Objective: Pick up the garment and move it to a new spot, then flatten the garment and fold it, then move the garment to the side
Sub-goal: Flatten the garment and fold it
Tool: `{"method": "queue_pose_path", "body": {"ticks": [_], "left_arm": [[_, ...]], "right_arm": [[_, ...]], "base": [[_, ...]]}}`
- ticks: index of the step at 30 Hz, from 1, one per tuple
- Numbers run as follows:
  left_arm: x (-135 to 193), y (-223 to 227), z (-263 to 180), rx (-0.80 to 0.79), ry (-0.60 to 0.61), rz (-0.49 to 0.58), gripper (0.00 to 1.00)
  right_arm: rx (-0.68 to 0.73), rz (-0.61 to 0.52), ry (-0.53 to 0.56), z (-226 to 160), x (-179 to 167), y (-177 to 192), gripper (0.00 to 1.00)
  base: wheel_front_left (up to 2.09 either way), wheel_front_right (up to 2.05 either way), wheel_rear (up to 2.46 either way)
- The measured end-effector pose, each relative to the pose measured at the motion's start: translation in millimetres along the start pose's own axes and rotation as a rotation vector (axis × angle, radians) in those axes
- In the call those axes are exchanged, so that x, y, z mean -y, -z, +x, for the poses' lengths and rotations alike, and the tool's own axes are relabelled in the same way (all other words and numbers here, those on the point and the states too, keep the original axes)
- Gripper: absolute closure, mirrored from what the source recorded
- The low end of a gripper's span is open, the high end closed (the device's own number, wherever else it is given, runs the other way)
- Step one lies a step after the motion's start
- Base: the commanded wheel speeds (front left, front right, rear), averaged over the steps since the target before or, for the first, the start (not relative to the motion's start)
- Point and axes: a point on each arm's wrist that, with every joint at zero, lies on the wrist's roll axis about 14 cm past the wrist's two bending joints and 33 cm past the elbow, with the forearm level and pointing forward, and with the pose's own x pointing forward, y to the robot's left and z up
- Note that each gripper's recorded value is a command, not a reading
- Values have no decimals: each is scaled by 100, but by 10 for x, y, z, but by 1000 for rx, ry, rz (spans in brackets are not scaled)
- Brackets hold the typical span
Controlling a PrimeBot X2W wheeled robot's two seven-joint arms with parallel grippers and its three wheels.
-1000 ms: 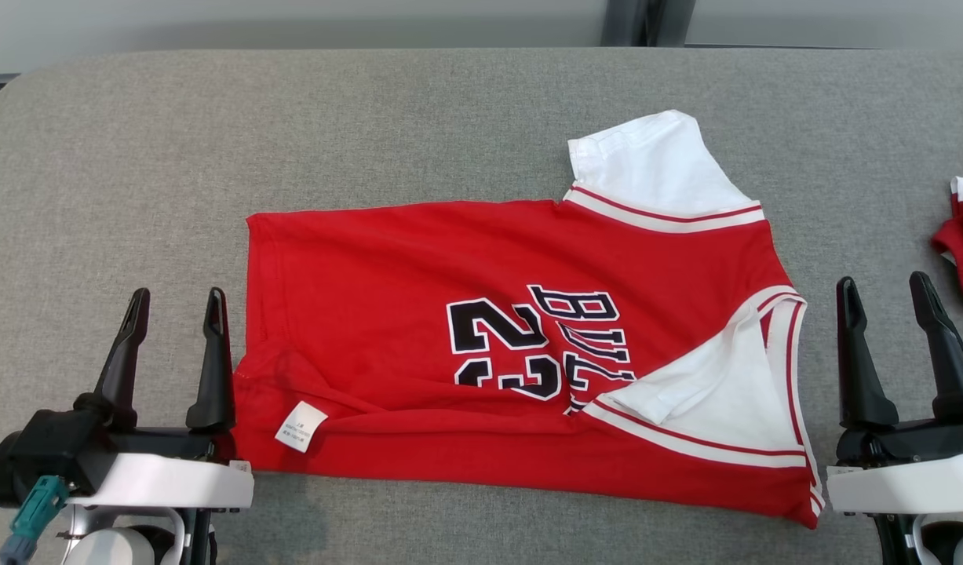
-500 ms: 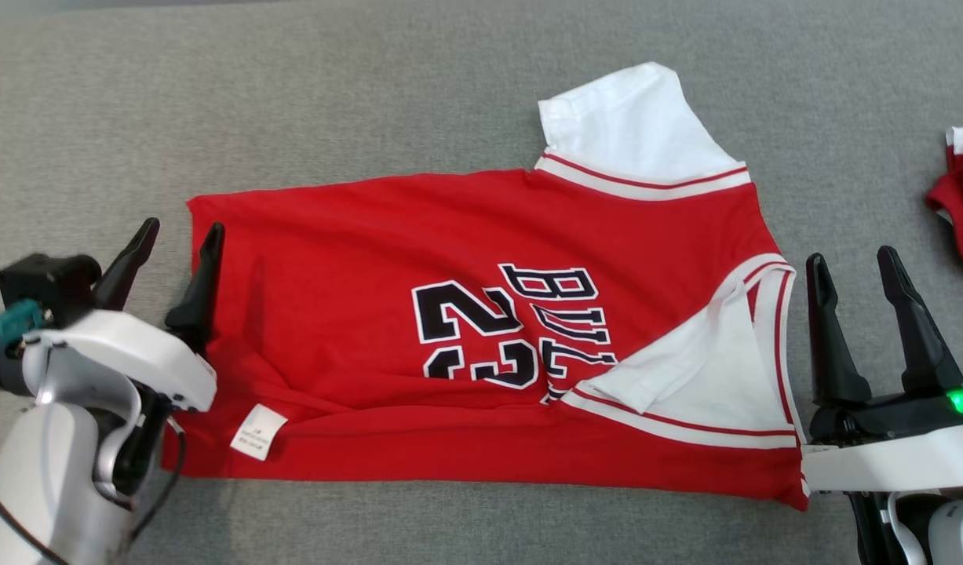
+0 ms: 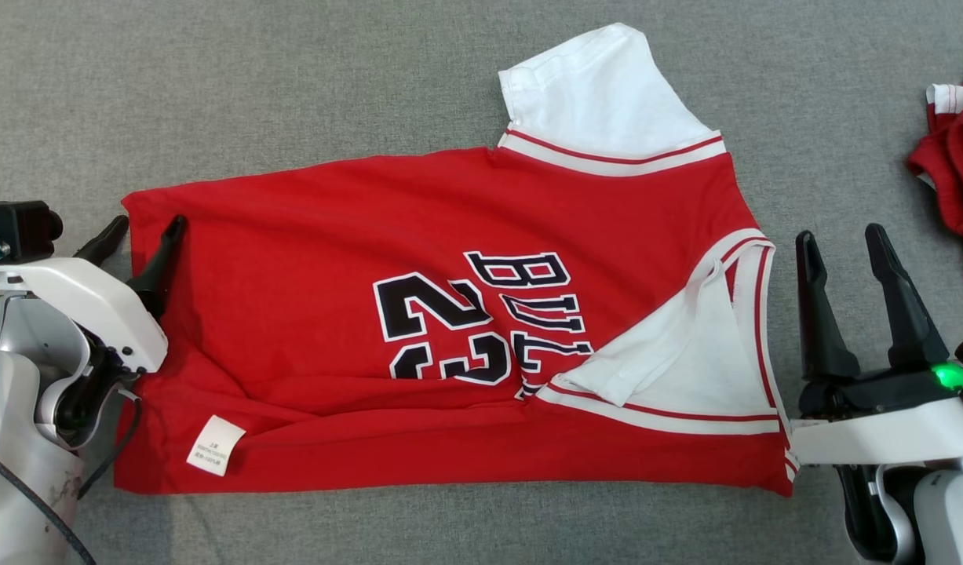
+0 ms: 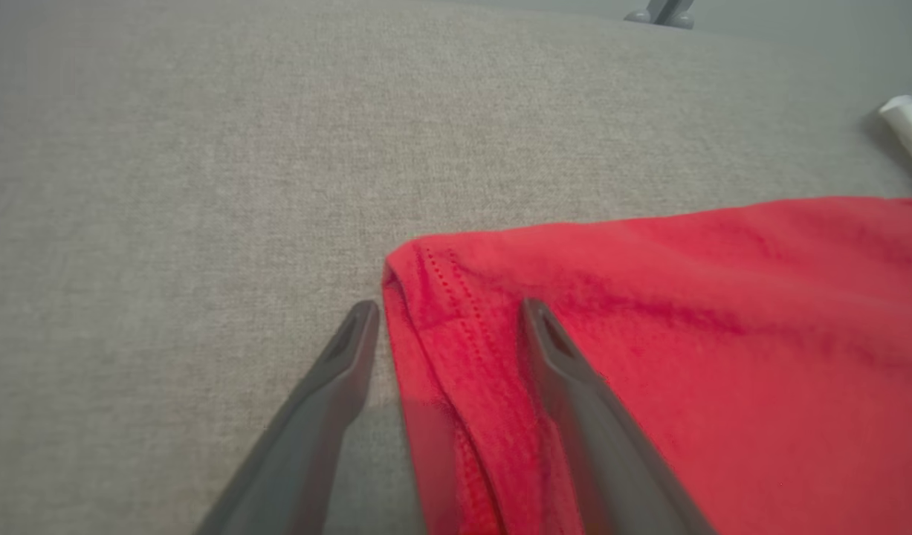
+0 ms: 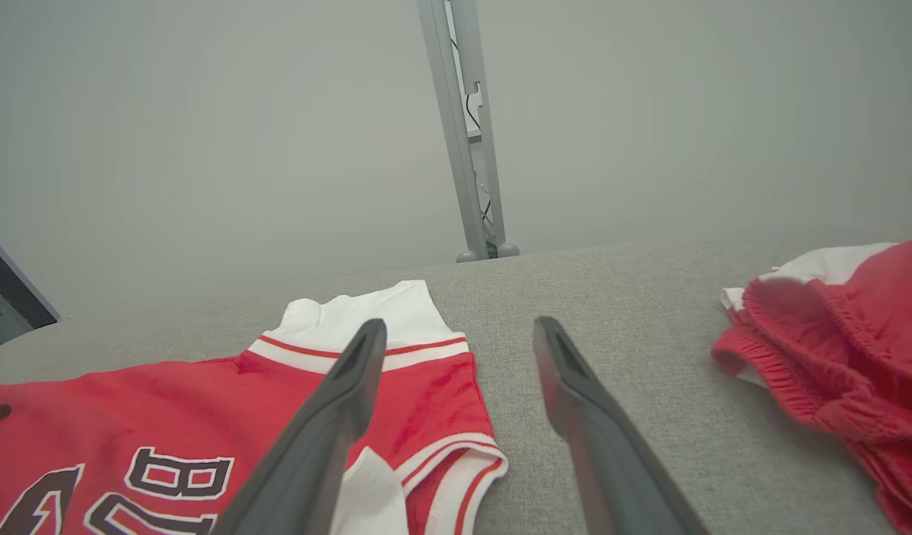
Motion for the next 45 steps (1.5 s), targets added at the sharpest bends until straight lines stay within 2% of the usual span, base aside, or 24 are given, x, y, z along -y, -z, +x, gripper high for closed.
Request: {"method": "queue_pose_path", "body": {"ticks": [1,2,3,4,8,12,18,21,26,30,34,40,44,45], "left_arm": [[-2,7,12,-5,2,-4,37],[1,9,23,-10,5,-1,58],[7,18,31,-17,10,-2,90],[15,26,39,-20,15,-9,100],[29,22,67,-19,30,-5,100],[23,3,86,-9,36,5,100],[97,-101,116,26,57,22,100],[180,-191,122,57,78,32,100],[266,-293,123,100,101,53,100],[287,-325,139,120,107,59,100],[260,-281,155,118,103,64,100],[189,-245,185,122,92,69,100],[164,-251,208,125,90,71,100],[155,-260,213,129,89,68,100]], "right_arm": [[0,0,-1,12,7,0,0],[2,-4,-3,28,16,-6,0],[5,-4,-7,44,17,-15,0],[7,-3,-8,61,21,-19,0],[29,2,-27,155,25,-93,0],[85,-31,-38,356,151,-318,0],[87,-94,-101,902,249,-540,0],[53,-132,-149,1197,202,-518,0],[-83,-155,-230,1630,11,-220,0],[-258,-171,-300,1843,-202,223,0],[-411,-189,-360,1922,-361,626,0],[-601,-193,-389,1914,-391,1078,0],[-651,-182,-404,1939,-417,1113,0],[-651,-177,-407,1946,-423,1107,4]], "base": [[0,0,0],[0,0,0],[0,0,0],[0,0,0],[0,0,0],[0,0,0],[0,0,0],[0,0,0],[0,0,0],[0,0,0],[0,0,0],[0,0,0],[0,0,0],[0,0,0]]}}
